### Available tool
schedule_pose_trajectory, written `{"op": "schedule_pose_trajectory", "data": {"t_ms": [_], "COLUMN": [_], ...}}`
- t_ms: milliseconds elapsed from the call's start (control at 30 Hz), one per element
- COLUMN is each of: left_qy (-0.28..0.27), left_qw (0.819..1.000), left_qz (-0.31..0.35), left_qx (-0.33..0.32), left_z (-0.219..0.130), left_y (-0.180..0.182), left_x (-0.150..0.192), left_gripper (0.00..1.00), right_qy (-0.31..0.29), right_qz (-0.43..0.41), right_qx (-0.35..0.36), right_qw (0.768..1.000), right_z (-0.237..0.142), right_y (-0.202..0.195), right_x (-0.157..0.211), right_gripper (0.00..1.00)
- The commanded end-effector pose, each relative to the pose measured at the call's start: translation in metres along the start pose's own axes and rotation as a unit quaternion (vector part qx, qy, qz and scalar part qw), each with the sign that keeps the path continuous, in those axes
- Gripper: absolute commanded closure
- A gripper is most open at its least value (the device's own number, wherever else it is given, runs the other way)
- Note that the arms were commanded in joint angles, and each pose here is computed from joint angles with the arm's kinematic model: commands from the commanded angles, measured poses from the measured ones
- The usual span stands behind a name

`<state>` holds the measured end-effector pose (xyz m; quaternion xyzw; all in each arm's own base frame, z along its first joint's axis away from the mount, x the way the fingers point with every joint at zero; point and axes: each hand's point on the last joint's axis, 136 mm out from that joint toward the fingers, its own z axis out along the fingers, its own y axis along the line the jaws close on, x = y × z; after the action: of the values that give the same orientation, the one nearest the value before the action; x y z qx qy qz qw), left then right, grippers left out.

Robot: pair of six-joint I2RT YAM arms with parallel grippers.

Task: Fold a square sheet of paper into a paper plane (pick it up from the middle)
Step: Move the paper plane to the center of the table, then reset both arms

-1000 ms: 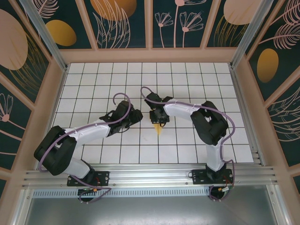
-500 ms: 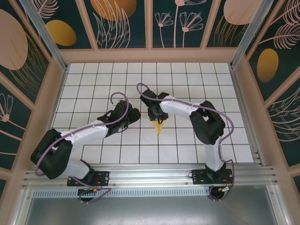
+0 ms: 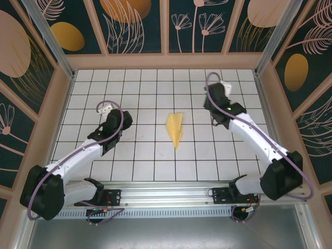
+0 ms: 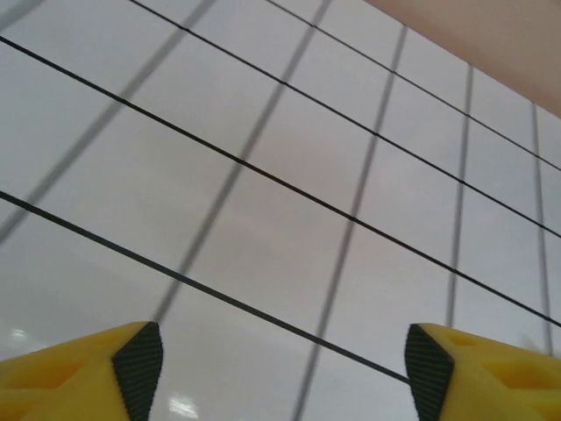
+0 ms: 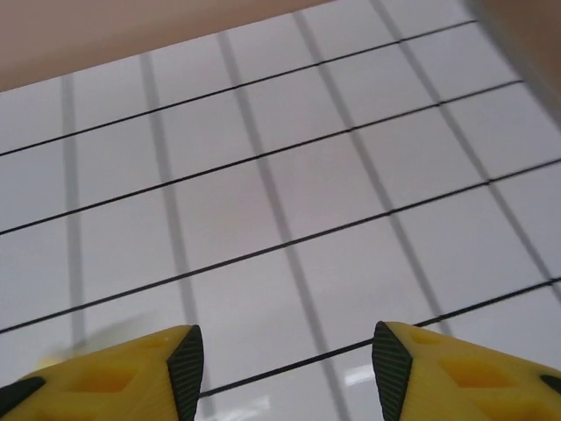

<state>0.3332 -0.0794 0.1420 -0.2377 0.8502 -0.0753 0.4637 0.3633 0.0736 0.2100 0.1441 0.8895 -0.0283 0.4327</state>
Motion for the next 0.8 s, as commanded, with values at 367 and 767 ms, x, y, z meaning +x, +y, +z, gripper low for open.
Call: {"op": "schedule_pose_trajectory", "data": {"t_ms": [367,767], "left_qy": [-0.032,-0.012], "left_qw": [0.995,0.999], "left_qz": [0.008,0.002], "left_qx": [-0.094,-0.034], "left_z": [0.011,0.003], "left_y": [0.086,0.065], "left_x": [-0.028,-0.027], "left_gripper": [0.15,0.12], "right_qy": [0.176,0.275], "right_qz": [0.031,-0.018], "right_qx": [-0.303,-0.294], "right_qw": [0.936,0.915], "right_z": [0.041,0.047], "right_y": [0.067,0.150], "right_x": [0.088,0.171], "right_gripper": [0.44,0.41]}}
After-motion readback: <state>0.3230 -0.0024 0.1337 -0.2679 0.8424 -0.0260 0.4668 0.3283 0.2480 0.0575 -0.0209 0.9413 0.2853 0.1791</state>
